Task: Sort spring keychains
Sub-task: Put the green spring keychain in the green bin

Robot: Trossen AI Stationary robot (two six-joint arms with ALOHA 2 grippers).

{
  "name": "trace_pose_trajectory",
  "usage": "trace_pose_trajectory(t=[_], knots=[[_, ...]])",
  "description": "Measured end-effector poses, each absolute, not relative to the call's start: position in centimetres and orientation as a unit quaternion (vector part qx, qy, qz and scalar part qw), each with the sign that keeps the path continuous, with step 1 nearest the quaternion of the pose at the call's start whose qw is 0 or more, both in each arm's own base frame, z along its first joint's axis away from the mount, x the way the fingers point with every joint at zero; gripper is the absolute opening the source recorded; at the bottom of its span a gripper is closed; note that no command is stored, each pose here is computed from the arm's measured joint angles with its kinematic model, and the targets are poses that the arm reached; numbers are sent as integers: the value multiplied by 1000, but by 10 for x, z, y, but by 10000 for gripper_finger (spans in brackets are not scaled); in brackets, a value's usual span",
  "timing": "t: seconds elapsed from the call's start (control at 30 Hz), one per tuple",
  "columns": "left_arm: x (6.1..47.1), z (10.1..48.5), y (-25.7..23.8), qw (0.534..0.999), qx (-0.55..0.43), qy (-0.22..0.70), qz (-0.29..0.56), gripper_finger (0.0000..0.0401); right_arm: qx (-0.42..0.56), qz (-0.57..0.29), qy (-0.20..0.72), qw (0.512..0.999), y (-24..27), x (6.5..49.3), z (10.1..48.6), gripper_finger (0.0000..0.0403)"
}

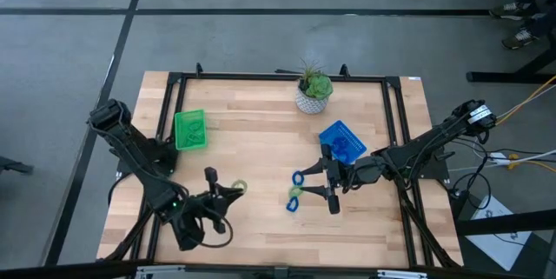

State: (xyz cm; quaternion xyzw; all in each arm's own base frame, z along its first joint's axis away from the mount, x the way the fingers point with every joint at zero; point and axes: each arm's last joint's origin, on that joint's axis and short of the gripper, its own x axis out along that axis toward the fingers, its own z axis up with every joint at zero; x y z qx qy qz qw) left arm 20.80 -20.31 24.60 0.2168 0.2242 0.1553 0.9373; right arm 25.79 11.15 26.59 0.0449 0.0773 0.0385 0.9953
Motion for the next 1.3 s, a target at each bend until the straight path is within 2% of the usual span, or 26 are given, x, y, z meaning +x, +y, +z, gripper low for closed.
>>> trace_pose_trajectory(t=[0.13, 0.63, 1.07, 1.3], knots=[[205, 242, -195, 931, 207, 235, 186, 24, 45, 38, 77, 995, 111, 258, 266, 202], [211, 229, -144, 892, 77, 317, 312, 24, 44, 39, 74, 996, 112, 258, 267, 202], [185, 233, -118, 850, 27, 284, 443, 24, 43, 37, 82, 995, 111, 258, 265, 202], [183, 234, -90, 796, 36, 321, 511, 24, 42, 29, 81, 995, 111, 258, 265, 202]])
